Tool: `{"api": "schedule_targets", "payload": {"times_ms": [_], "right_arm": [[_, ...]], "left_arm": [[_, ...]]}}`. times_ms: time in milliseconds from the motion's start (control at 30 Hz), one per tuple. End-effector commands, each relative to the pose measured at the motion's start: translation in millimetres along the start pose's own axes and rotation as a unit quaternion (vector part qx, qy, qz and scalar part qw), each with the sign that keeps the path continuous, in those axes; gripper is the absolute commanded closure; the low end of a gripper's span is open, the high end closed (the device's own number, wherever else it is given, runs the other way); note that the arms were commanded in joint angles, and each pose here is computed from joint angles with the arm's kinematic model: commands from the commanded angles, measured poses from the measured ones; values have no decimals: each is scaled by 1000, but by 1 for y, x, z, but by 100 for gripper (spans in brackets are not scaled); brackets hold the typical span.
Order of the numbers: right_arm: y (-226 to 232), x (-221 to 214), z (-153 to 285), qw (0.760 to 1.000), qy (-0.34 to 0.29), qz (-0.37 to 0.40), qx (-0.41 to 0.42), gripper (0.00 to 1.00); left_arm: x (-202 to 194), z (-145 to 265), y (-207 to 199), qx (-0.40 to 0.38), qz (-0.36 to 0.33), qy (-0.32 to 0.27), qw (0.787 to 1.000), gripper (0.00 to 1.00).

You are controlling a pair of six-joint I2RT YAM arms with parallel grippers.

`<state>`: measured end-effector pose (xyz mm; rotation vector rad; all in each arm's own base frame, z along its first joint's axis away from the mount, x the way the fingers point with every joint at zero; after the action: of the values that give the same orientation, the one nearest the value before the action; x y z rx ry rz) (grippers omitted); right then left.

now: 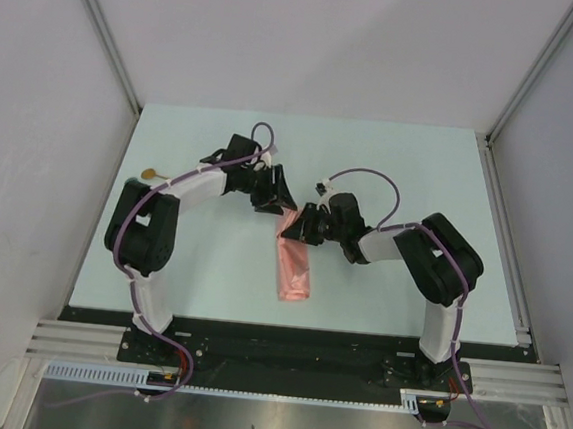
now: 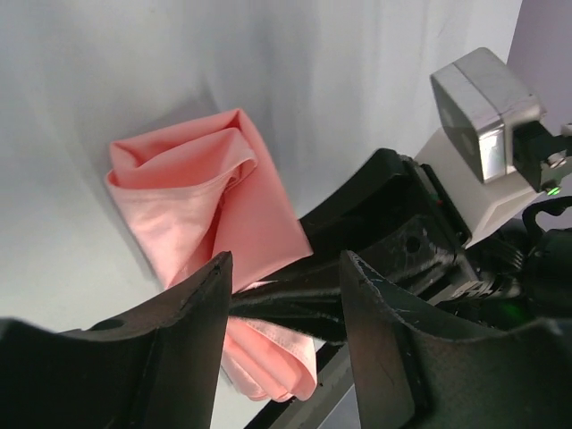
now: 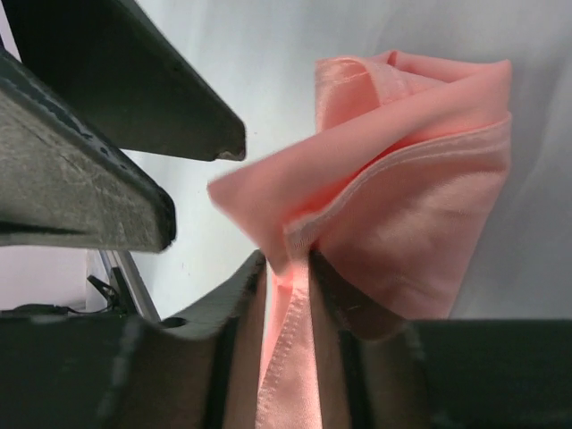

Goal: Fold the napkin into a case and place the utensils inside
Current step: Stuff the top corner of the smaller-rectangle-folded napkin into the folded napkin.

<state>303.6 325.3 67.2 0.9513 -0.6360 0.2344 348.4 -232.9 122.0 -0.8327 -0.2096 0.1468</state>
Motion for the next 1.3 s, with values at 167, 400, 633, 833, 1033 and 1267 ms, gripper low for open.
{"api": "schedule_targets", "payload": {"times_ms": [167,400,633,833,1033,1267], "right_arm": [[0,3,9,999,-13,6,45,59],[-8,-4,18,999,-12,-4,44,59],[-9,-2,22,999,-17,-4,49,59],[-9,-2,17,998,-19,-13,60,60],[-12,-1,14,998,-21,-18,61,63],[-12,-3,14,997,-22,-23,63,65]], "left_arm": [[6,-13,-16,-4,-35,6,999,51],[10,-16,-6,11,1,-11,1000,82],[15,-10,-15,-6,-1,-30,1000,91],[13,-13,-11,-4,4,-18,1000,79],[11,-18,-12,-10,-5,-3,1000,54],[7,-32,-6,33,-6,15,999,58]]}}
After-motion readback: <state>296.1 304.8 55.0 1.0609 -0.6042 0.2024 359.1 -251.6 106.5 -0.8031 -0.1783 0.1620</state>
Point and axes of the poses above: each gripper's point midway between its finger pads, its own z axis back along the fingers, its own y axis along the line the jaws close on, x = y × z, the point moved 4 cm from there along z, back along the fingers, and after that the axes turned 9 degrees about z, right-handed, at the moved point
